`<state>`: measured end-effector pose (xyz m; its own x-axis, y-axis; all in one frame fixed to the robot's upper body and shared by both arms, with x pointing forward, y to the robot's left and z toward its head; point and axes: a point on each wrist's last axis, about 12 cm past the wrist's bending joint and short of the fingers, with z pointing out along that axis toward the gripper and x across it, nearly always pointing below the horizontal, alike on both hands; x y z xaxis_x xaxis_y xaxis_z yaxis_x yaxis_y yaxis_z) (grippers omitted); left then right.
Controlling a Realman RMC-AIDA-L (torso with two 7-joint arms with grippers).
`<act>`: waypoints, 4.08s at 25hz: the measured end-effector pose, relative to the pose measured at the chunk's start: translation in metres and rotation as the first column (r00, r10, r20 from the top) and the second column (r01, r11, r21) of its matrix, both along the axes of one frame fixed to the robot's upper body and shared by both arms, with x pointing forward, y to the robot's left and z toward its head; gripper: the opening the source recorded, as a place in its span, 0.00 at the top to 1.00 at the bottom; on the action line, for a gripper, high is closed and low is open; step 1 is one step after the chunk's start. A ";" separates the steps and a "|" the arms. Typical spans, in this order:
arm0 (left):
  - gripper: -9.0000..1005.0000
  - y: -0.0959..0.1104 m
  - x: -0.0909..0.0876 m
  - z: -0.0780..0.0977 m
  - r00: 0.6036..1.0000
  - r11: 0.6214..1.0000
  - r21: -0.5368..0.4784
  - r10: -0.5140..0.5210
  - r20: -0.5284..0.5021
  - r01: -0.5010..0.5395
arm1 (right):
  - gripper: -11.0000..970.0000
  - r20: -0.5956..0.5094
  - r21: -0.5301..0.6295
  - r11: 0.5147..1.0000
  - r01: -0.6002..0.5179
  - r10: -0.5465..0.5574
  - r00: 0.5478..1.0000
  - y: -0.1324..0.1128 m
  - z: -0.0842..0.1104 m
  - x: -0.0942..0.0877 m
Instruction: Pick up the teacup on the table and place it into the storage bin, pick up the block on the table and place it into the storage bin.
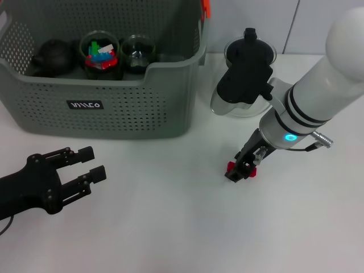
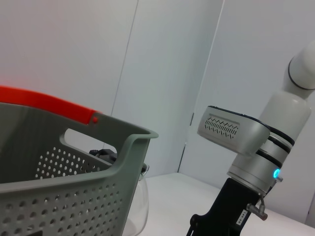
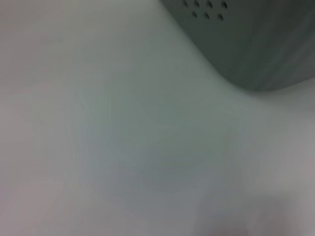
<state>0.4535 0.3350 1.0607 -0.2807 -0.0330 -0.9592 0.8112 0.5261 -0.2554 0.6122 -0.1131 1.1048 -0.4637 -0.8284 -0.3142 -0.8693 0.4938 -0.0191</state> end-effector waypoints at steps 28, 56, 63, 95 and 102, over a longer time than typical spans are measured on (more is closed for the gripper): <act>0.44 0.000 0.001 0.000 1.000 1.000 -0.001 0.003 0.000 -0.003 | 0.79 -0.044 0.276 0.959 0.072 -0.062 0.997 -0.037 0.086 -0.003; 0.44 -0.003 0.006 0.002 1.000 1.000 -0.018 0.004 0.007 -0.004 | 0.79 0.387 0.735 0.661 -0.150 -0.228 0.893 0.081 0.152 0.079; 0.44 -0.003 0.008 0.004 1.000 1.000 -0.022 0.011 0.015 -0.011 | 0.79 0.490 0.667 0.728 -0.156 -0.271 0.829 0.107 0.118 0.087; 0.44 -0.002 0.004 0.000 1.000 0.999 -0.024 0.021 0.003 -0.021 | 0.35 0.524 0.801 0.430 -0.417 -0.166 0.835 0.046 0.131 0.031; 0.43 0.000 0.002 0.004 1.000 1.000 -0.021 -0.015 0.008 0.015 | 0.18 0.525 0.821 0.329 -0.467 -0.111 0.844 -0.049 0.088 -0.038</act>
<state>0.4553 0.3349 1.0647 -0.2741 -0.0487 -0.9605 0.8208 0.5086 -0.2600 0.5740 -0.1624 1.1931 0.0784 0.0738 -0.9942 -0.9594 0.2765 -0.0551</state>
